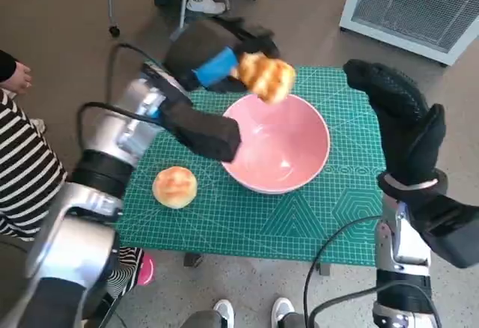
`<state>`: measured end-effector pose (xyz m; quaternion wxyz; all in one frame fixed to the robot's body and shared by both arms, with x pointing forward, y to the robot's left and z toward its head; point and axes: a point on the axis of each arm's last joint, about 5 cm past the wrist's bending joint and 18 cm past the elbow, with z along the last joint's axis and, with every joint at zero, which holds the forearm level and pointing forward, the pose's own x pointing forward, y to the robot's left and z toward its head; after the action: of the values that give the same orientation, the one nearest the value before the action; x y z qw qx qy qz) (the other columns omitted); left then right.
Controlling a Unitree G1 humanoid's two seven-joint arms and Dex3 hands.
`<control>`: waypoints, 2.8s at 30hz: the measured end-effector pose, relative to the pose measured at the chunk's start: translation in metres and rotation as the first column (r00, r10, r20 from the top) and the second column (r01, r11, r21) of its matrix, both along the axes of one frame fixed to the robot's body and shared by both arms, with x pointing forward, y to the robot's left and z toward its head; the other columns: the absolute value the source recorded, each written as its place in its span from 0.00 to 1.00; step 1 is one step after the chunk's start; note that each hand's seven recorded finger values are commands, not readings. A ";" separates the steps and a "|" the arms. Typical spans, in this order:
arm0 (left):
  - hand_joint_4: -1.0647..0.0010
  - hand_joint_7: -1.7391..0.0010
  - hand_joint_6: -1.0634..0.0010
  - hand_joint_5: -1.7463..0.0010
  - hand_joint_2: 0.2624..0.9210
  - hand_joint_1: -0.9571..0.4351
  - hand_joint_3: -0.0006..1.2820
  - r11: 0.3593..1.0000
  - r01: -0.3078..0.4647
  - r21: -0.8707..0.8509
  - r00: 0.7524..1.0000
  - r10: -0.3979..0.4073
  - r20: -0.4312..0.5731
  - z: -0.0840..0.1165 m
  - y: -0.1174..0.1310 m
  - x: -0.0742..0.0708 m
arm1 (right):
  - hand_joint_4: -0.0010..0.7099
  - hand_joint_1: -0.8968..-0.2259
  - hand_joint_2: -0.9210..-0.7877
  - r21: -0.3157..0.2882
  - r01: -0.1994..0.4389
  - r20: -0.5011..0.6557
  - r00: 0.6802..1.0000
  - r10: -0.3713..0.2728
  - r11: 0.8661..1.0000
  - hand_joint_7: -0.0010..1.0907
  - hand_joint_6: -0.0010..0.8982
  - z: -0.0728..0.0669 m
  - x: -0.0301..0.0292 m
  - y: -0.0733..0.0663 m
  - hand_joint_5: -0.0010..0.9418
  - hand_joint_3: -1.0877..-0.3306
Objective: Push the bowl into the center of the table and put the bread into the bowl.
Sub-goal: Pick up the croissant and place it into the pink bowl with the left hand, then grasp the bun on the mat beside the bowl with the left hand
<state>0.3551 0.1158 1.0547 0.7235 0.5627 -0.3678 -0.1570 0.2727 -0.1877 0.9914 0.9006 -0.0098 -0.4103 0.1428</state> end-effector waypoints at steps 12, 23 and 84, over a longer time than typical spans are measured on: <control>0.29 0.29 0.43 0.40 1.00 0.69 0.04 0.991 0.040 0.127 0.997 -0.031 -0.070 -0.023 -0.021 -0.001 | 0.25 0.21 0.00 -0.011 0.021 0.006 1.000 -0.020 1.000 0.44 0.07 -0.001 -0.0046 -0.003 0.00 0.53; 0.39 0.33 0.57 0.30 1.00 0.74 0.11 0.980 0.034 0.194 0.988 -0.003 -0.154 -0.039 -0.030 -0.002 | 0.25 0.21 0.00 -0.008 0.038 0.007 0.999 -0.038 0.999 0.44 0.07 -0.002 -0.0070 -0.005 0.00 0.51; 0.87 0.96 0.76 0.99 0.80 0.33 0.00 0.984 0.042 0.172 0.915 0.031 -0.401 0.004 0.143 -0.097 | 0.24 0.20 0.00 -0.002 0.027 -0.013 1.000 -0.027 1.000 0.45 0.06 -0.006 -0.0080 -0.007 0.00 0.51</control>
<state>0.2580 0.2591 1.0583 0.7304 0.5794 -0.1973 -0.3031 0.2647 -0.1944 0.9850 0.9051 -0.0152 -0.4043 0.1311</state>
